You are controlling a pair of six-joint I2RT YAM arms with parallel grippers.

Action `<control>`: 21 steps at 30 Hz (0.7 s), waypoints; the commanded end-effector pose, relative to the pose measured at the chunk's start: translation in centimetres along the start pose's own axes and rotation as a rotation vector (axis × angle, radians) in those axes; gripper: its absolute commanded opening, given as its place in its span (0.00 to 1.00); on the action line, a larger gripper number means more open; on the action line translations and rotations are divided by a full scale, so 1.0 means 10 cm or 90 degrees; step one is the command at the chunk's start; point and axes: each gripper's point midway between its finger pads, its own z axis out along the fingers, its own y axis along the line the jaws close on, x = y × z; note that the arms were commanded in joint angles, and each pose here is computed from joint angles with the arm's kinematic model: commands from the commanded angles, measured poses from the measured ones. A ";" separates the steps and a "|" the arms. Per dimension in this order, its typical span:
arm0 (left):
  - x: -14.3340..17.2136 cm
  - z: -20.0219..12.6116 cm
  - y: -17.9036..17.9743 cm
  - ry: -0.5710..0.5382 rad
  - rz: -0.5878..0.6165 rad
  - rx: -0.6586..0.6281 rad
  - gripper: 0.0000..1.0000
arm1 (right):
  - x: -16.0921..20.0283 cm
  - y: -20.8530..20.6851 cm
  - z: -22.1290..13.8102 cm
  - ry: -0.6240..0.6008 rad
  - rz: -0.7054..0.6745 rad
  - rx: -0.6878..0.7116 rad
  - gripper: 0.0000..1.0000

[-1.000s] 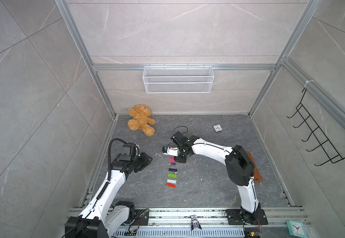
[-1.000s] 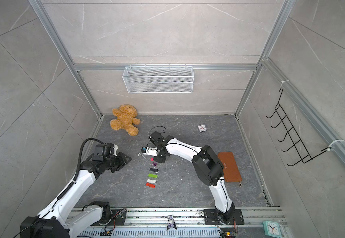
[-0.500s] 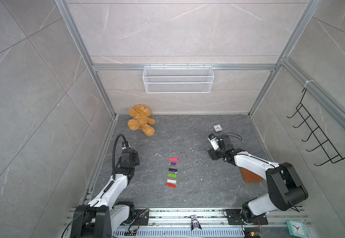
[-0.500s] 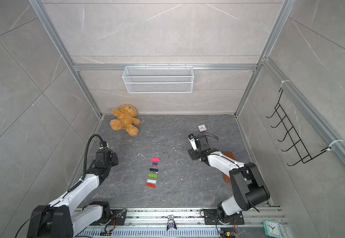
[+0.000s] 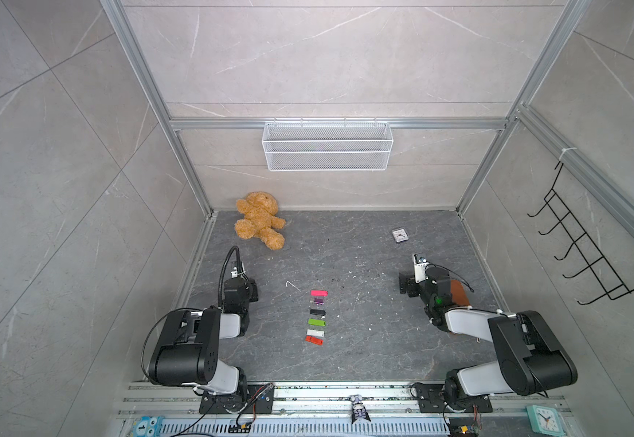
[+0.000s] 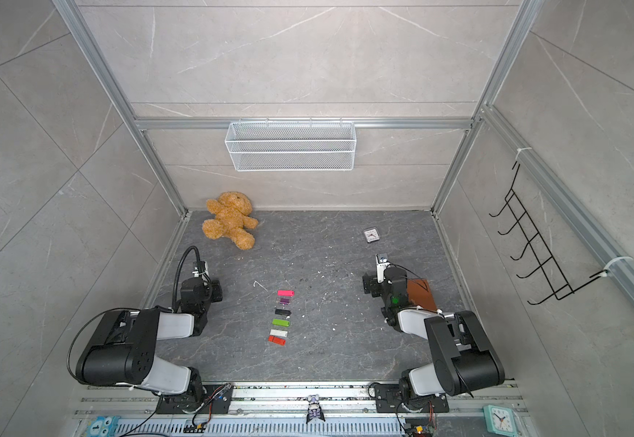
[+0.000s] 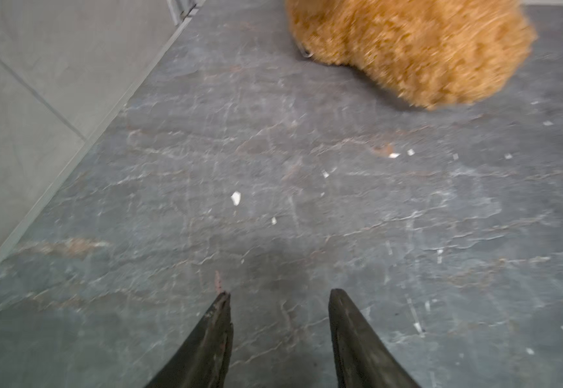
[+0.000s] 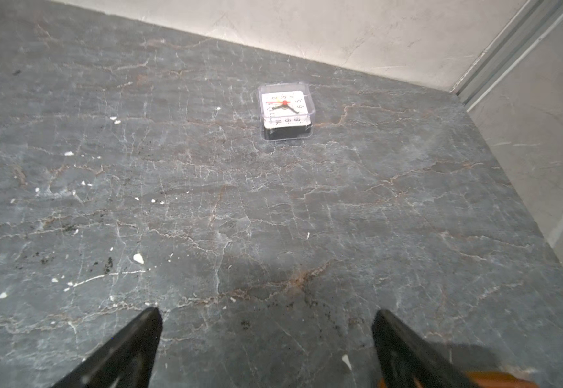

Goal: Close the usb drive cover
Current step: Reset both arms

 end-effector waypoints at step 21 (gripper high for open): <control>-0.34 0.06 0.00 -0.054 -0.013 0.044 1.00 | -0.17 -0.17 0.00 -0.107 0.078 -0.004 1.00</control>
